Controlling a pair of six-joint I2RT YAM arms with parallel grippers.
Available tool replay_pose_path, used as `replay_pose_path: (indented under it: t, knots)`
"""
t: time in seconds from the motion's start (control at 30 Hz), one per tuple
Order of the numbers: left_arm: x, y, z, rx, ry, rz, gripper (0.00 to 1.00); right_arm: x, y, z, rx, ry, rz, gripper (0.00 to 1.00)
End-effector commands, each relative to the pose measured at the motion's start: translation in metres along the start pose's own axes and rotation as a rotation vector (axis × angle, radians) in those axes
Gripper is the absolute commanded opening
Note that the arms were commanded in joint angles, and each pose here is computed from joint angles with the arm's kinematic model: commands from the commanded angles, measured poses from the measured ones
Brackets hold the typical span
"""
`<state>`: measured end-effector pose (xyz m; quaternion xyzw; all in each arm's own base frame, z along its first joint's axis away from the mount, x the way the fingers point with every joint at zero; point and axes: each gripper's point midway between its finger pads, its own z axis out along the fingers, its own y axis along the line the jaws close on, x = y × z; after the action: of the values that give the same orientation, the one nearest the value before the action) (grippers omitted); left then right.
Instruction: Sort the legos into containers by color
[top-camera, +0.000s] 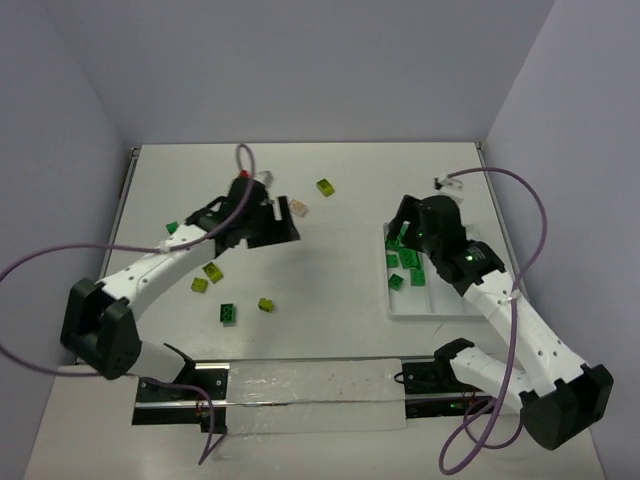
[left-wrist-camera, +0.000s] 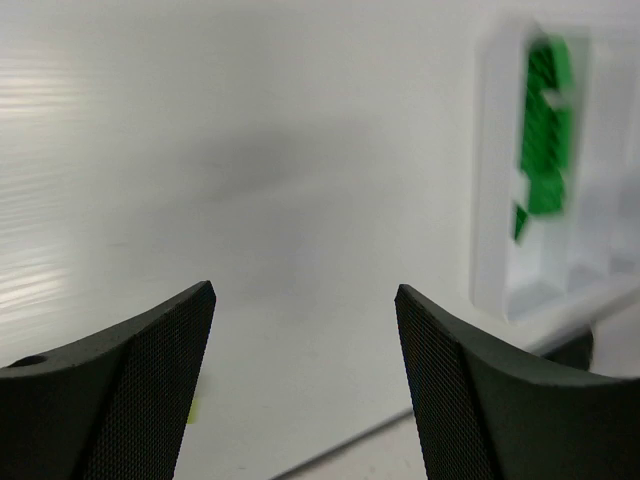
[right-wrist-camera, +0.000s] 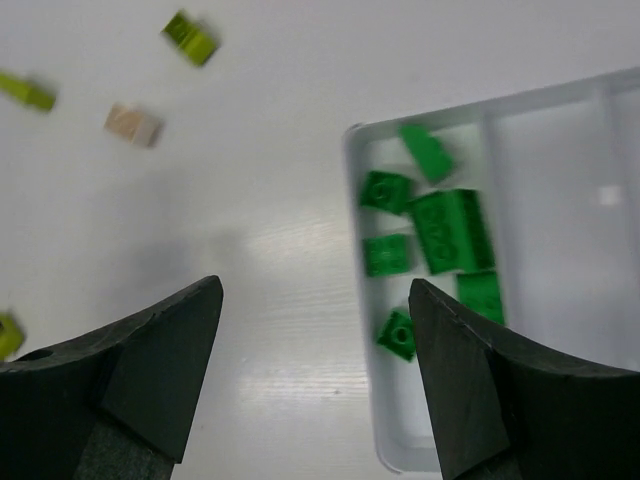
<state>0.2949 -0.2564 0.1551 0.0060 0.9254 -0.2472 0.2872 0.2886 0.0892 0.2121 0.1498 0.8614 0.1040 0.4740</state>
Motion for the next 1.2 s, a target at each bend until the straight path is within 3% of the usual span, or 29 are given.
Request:
replay_pose_path:
  t: [0.0, 0.2, 0.33, 0.5, 0.83, 1.17]
  knots:
    - [-0.034, 0.091, -0.049, -0.257, -0.139, -0.120, 0.80, 0.036, 0.101, -0.007, -0.314, 0.083, -0.140, 0.84]
    - [-0.086, 0.166, -0.124, -0.483, -0.366, -0.309, 0.81, 0.148, 0.215, -0.017, -0.500, 0.296, -0.412, 0.84]
    - [-0.108, 0.175, -0.159, -0.521, -0.483, -0.355, 0.81, 0.203, 0.274, -0.028, -0.527, 0.368, -0.497, 0.84]
    - [-0.117, 0.174, -0.184, -0.544, -0.534, -0.360, 0.81, 0.253, 0.321, -0.031, -0.569, 0.454, -0.490, 0.83]
    - [-0.115, 0.174, -0.196, -0.559, -0.532, -0.329, 0.81, 0.301, 0.352, -0.013, -0.545, 0.498, -0.539, 0.81]
    - [-0.113, 0.171, -0.193, -0.531, -0.530, -0.320, 0.81, 0.328, 0.344, 0.011, -0.424, 0.548, -0.590, 0.90]
